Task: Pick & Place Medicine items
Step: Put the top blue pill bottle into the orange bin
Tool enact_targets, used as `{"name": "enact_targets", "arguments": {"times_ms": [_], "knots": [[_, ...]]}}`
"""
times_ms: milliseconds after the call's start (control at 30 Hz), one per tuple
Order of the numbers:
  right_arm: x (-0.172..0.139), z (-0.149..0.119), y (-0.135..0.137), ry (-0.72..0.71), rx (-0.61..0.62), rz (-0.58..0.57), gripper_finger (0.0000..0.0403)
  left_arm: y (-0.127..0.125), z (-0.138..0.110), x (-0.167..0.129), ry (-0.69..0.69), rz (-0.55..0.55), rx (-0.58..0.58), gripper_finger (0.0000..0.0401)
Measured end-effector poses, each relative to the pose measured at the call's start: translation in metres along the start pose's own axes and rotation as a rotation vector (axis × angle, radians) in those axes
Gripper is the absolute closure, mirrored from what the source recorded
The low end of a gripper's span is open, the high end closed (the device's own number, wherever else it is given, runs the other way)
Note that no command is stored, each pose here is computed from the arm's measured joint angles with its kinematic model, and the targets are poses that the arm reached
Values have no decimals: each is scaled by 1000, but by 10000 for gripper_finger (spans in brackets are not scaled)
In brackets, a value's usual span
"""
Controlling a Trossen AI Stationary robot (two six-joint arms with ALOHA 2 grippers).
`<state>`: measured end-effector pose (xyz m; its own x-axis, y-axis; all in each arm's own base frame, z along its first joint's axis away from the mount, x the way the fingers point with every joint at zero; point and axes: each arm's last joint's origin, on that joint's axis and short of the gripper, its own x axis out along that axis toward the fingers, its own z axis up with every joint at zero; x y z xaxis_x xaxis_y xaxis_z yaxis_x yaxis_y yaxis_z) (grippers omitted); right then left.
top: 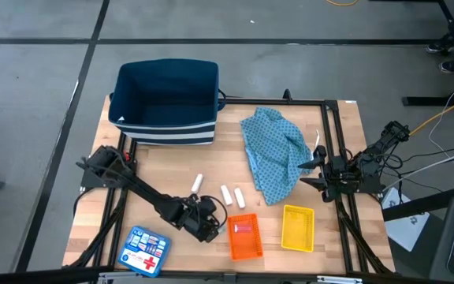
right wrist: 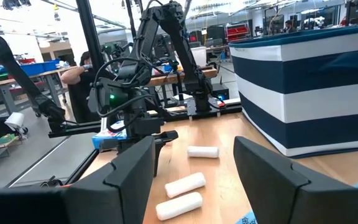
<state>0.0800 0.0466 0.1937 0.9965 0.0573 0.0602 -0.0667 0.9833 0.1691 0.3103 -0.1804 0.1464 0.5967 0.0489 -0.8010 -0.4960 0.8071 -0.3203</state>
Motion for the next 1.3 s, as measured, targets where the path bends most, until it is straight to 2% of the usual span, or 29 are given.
{"name": "enact_targets", "arguments": {"times_ms": [233,400,500,667,933,1167,1300], "knots": [[0,-1,0,8,-6,-1,183,-1,5,-15,-34,-2,185,152],[0,-1,0,12,-9,-1,183,-3,4,-17,-33,-13,396,150],[0,-1,0,12,-9,-1,183,-4,3,-17,-2,-47,459,152],[0,-1,0,12,-1,-2,183,-8,13,-18,-1,-147,396,152],[0,-1,0,11,9,-5,183,-10,34,-33,-43,-236,179,152],[0,-1,0,11,10,-5,183,-10,31,-26,3,-232,63,152],[0,-1,0,11,10,-5,183,-10,25,-18,29,-220,48,152]]}}
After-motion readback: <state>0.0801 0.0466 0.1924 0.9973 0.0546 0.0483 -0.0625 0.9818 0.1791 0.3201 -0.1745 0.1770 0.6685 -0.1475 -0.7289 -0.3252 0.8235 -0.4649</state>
